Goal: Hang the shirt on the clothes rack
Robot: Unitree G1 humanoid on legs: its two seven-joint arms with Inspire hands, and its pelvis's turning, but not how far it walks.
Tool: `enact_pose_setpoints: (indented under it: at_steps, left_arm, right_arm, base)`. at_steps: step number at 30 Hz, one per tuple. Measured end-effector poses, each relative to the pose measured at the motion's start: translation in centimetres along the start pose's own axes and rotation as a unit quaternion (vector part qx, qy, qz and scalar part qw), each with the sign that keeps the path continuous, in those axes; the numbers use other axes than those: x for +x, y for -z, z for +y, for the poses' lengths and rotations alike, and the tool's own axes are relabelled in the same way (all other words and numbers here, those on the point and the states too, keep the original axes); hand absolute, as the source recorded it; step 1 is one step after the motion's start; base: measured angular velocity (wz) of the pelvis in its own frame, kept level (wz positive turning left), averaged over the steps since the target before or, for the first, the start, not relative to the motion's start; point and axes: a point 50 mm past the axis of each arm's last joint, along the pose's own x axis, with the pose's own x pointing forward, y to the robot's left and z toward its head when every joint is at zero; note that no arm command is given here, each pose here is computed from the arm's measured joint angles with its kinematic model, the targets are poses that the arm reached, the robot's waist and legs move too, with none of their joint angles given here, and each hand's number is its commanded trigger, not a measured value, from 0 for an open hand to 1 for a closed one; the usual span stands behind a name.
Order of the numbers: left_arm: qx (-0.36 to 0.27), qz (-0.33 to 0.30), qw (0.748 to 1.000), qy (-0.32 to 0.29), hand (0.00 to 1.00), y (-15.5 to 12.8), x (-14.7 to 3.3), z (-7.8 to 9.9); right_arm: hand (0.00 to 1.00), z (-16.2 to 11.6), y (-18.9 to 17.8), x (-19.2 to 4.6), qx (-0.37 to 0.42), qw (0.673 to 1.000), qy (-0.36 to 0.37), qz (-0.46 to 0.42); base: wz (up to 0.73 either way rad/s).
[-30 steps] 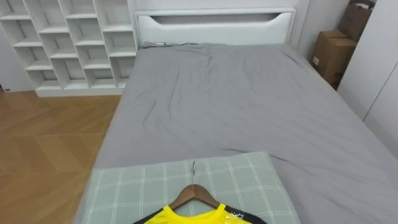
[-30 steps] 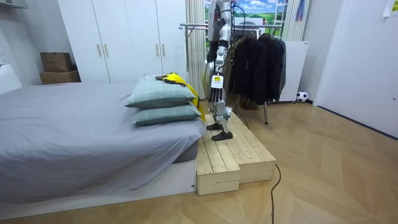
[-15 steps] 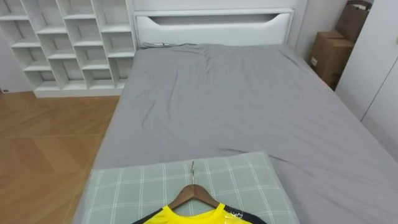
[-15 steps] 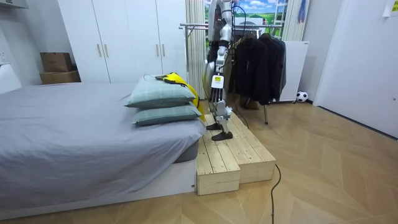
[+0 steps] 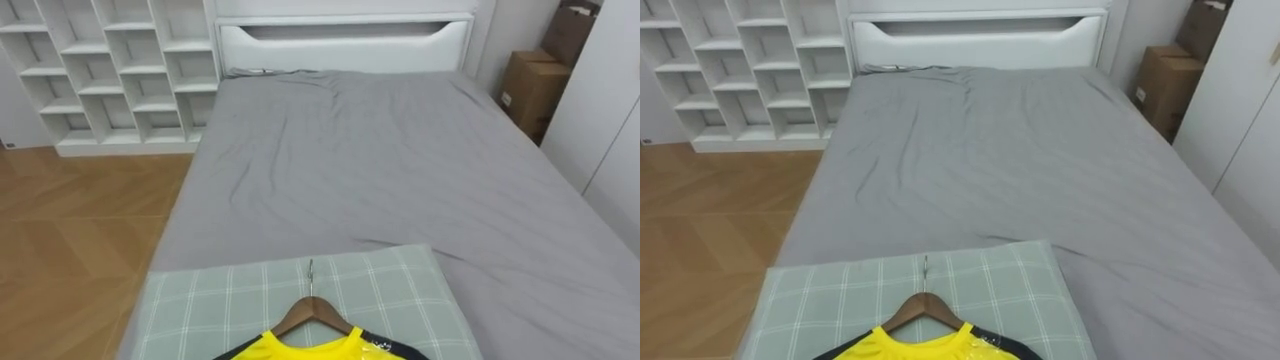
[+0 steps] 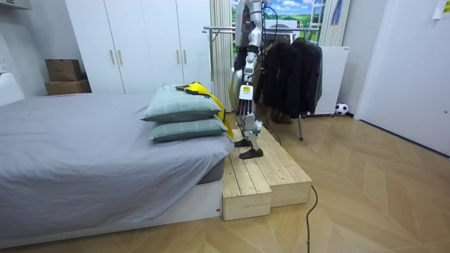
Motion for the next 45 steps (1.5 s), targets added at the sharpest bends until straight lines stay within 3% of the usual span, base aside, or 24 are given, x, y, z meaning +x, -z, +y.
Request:
enact_pose_setpoints:
  at_steps: [6, 12, 19, 26, 34, 45]
  left_arm:
    - [-0.034, -0.002, 0.999, -0.019, 0.00, -0.2, 0.0, 0.4]
    - [-0.112, -0.018, 0.992, -0.054, 0.00, -1.0, 0.0, 1.4]
    - [-0.184, -0.029, 0.974, -0.127, 0.00, -0.8, -0.3, 3.2]
    - [-0.207, -0.067, 0.949, -0.226, 0.00, -1.6, -0.9, 5.5]
    - [-0.213, -0.073, 0.932, -0.285, 0.00, -1.4, -1.3, 6.4]
    - [-0.248, -0.160, 0.875, -0.383, 0.00, -4.4, -3.1, 8.6]
  right_arm:
    - [0.00, -0.1, -0.1, 0.0, -0.001, 1.000, 0.011, -0.001]
    - [0.00, -0.3, -0.1, 0.0, 0.006, 1.000, 0.026, -0.003]
    - [0.00, -0.6, 0.4, -0.1, 0.057, 0.998, 0.035, -0.004]
    - [0.00, -1.1, 0.8, -0.1, 0.066, 0.997, 0.047, -0.005]
    - [0.00, -1.5, 0.8, -0.2, 0.063, 0.997, 0.051, -0.011]
    - [0.00, -1.8, 0.7, -0.3, 0.056, 0.996, 0.063, -0.019]
  base:
    - [0.03]
    - [0.00]
    - [0.00]
    - [0.04]
    - [0.01]
    - [0.00]
